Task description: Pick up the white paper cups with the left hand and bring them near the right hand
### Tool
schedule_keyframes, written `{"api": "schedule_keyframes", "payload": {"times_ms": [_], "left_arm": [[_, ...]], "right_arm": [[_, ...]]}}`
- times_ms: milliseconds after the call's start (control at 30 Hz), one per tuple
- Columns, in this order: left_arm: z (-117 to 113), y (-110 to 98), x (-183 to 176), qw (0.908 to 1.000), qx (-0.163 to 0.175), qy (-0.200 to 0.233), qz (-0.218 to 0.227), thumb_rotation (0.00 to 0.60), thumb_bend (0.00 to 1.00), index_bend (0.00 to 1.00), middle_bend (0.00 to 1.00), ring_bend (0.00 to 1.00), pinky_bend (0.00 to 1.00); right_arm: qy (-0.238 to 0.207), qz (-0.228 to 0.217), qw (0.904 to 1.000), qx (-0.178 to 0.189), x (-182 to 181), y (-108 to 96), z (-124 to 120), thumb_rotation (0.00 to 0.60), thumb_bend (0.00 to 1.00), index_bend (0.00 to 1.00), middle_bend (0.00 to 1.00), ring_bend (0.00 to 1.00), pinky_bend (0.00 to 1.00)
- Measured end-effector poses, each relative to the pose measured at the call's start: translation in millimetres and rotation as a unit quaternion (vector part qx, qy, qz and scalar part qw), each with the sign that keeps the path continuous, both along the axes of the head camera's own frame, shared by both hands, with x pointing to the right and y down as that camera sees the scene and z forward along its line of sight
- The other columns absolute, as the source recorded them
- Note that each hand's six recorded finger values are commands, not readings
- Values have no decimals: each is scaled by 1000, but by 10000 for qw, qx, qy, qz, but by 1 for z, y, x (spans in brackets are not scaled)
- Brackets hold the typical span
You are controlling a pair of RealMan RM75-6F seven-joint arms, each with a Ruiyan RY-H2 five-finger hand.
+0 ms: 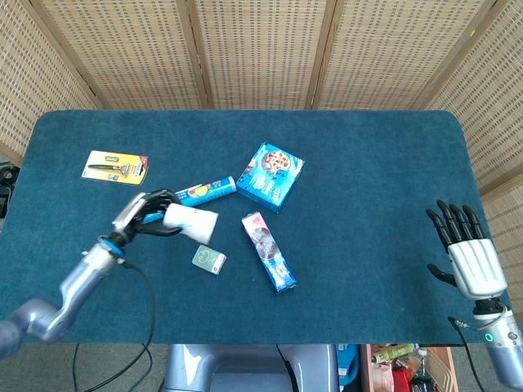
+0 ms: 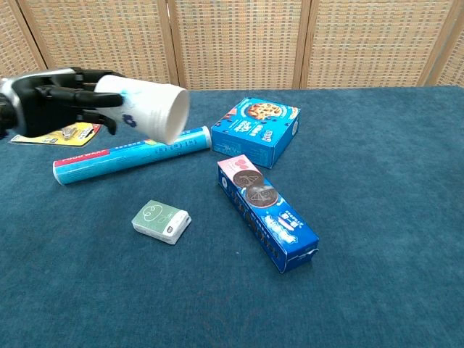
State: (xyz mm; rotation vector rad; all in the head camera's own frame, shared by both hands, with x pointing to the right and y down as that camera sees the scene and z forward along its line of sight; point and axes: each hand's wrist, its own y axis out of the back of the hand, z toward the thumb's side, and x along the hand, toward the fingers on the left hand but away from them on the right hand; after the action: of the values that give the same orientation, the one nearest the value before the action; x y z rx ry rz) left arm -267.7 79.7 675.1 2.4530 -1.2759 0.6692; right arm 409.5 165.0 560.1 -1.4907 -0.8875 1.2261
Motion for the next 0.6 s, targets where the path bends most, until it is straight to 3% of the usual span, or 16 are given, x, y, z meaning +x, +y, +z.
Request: {"api": "schedule_keyframes", "payload": {"times_ms": [300,500,600], "left_arm": [[15,-14,88,9957,-621,659,211,600,124,486,496,466,540],[16,-18,125,9925,-775,921,228,600,125,487,496,466,540],[19,-18,137,9913,-863,967,223,600,125,487,496,466,540]], "right_arm": [[-481,-1006,9931,369,-34,-33,-6,600,0,280,28,0,111],[-952,-1898,9764,385,-78,-53,1,600,5,387,102,0,196],[-1174,-2378,9633,405,-109,-59,7,600,39,408,128,0,245]]}}
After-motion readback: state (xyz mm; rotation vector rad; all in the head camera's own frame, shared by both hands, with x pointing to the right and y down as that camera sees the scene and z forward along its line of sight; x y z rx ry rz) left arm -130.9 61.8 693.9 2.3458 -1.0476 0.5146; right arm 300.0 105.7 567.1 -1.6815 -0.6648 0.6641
